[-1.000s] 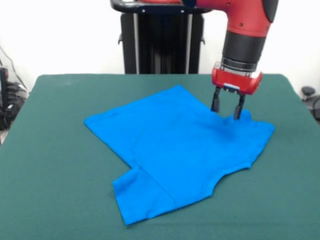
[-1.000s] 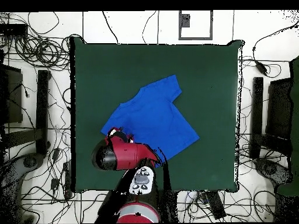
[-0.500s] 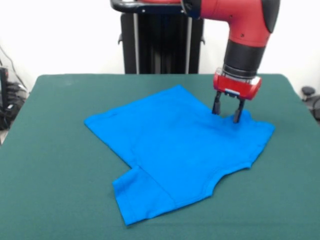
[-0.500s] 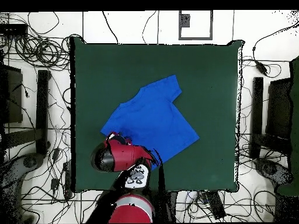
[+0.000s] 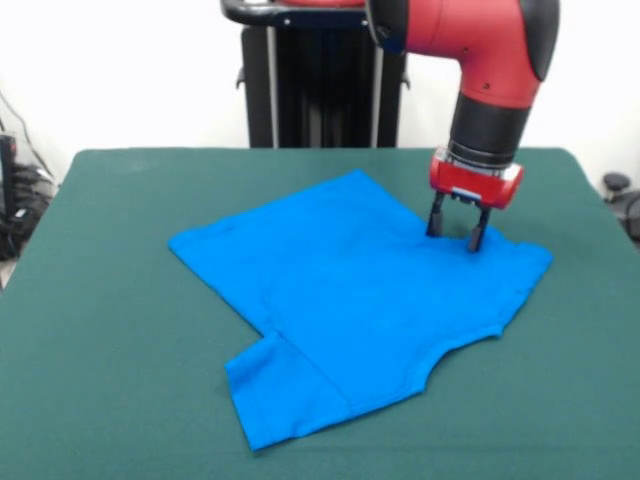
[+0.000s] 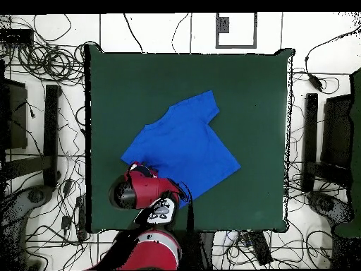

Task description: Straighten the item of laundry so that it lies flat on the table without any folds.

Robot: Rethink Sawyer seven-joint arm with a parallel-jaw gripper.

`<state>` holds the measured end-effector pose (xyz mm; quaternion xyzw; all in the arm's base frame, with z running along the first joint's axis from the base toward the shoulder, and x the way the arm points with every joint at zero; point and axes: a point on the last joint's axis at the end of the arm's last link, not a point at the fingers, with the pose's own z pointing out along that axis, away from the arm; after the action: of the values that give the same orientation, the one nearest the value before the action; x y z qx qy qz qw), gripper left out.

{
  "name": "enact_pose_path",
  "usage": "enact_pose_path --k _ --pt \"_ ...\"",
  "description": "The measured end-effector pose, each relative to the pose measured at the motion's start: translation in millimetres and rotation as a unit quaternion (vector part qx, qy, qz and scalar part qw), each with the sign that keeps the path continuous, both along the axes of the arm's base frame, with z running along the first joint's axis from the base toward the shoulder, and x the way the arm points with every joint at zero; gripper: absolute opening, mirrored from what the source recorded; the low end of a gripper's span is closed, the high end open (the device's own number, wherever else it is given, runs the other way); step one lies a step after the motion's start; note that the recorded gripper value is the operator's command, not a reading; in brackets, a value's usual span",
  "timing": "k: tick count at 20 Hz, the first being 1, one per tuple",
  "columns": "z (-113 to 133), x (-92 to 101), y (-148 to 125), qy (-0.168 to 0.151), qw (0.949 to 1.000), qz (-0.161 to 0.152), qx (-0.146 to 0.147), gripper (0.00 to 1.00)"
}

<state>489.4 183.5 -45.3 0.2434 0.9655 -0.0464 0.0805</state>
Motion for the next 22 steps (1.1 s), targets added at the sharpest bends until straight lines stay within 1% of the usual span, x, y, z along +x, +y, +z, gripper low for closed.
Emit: enact_pose_path --k 12,22 --pt "-0.2 0.2 0.5 0.000 1.0000 -0.003 0.000 1.00" --pt "0.0 0.1 3.1 -0.001 0.9999 -0.014 -0.006 1.00"
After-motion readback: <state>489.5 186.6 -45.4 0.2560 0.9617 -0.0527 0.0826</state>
